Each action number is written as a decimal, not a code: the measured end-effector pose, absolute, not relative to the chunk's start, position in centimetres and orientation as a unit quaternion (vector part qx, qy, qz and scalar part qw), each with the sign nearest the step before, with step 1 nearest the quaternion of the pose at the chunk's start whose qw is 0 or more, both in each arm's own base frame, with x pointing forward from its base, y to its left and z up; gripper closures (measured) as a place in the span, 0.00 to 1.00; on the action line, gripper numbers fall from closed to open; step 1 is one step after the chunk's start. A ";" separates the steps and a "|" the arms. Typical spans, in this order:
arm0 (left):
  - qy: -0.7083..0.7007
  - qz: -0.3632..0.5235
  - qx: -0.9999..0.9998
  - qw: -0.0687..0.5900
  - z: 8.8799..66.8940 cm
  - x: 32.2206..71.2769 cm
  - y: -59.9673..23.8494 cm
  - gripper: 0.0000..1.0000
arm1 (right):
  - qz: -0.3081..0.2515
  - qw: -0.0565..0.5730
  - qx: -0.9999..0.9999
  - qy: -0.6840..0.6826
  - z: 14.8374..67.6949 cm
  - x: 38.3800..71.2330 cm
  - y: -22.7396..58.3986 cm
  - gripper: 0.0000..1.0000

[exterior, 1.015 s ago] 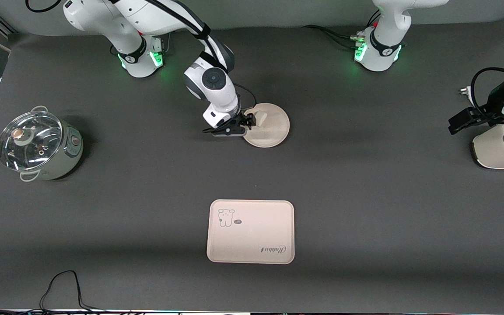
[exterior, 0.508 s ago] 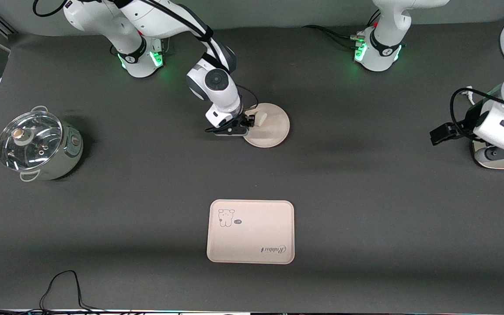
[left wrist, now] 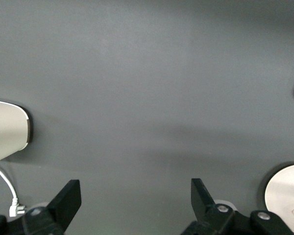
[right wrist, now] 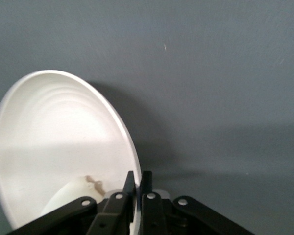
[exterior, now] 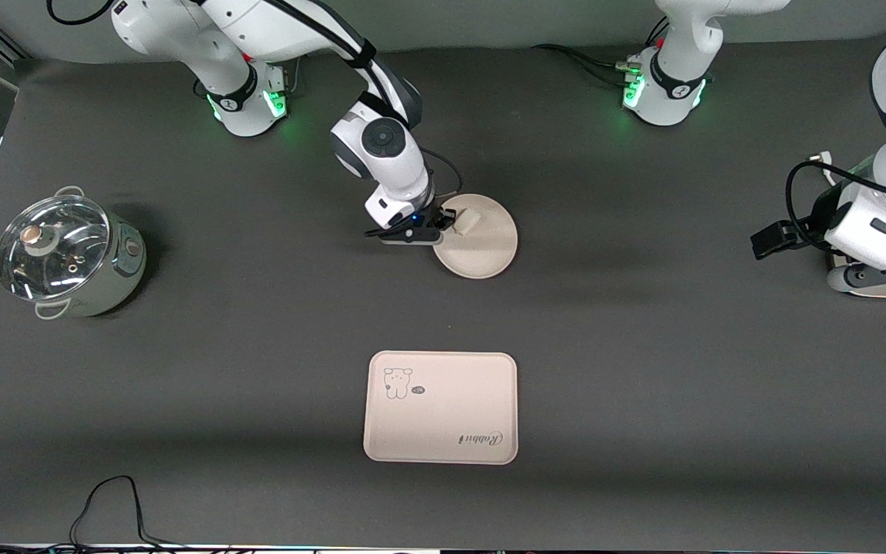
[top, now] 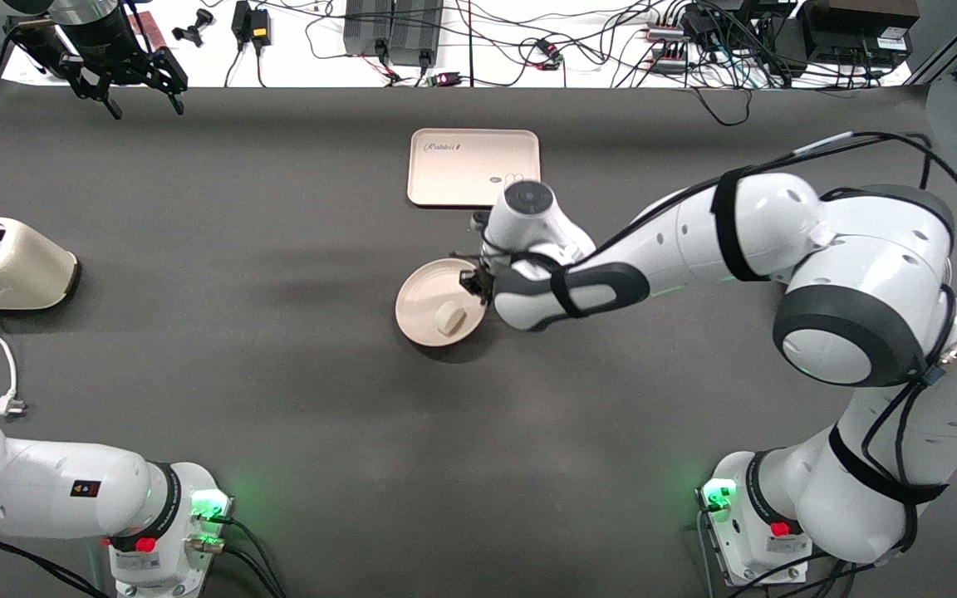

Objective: Place bun in plate and plate on tray

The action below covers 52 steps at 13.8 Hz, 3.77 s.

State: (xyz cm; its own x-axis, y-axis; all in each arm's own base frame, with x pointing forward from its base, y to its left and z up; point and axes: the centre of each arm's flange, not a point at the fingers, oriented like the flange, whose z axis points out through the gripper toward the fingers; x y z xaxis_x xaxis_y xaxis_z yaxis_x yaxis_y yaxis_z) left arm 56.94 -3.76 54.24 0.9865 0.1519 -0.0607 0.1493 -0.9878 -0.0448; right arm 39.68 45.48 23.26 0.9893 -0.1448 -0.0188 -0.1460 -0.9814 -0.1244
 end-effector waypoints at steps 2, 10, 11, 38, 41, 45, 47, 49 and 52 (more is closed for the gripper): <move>-0.076 0.032 -0.996 0.020 54.2 57.0 -3.8 0.00 | 0.008 0.052 -0.995 0.090 27.3 42.7 45.2 0.94; -0.075 0.034 -0.996 0.020 54.0 57.1 -3.8 0.00 | -0.037 0.114 -0.985 0.125 37.6 57.7 37.2 0.94; -0.075 0.034 -0.996 0.020 54.0 57.1 -3.8 0.00 | -0.048 0.118 -0.984 0.122 37.9 59.6 36.1 0.94; -0.067 0.030 -0.997 0.020 53.8 57.3 -4.8 0.00 | -0.104 0.080 -0.988 0.077 40.6 72.5 26.5 0.00; -0.067 0.031 -0.997 0.020 53.7 57.3 -4.7 0.00 | -0.061 0.069 -0.995 0.039 46.2 70.4 18.0 0.00; -0.065 0.032 -0.997 0.020 53.6 57.3 -5.0 0.00 | -0.017 0.061 -0.996 0.062 54.9 64.5 6.4 0.00; -0.062 0.034 -0.997 0.021 53.3 57.2 -5.6 0.00 | -0.001 0.059 -0.995 0.077 59.5 60.5 2.2 0.00; -0.059 0.037 -0.997 0.022 53.0 57.0 -6.2 0.00 | 0.008 0.058 -0.995 0.085 62.4 57.1 -0.3 0.00; -0.061 0.035 -0.997 0.022 53.2 57.0 -6.2 0.00 | 0.010 0.036 -0.996 0.087 62.6 54.3 -0.5 0.00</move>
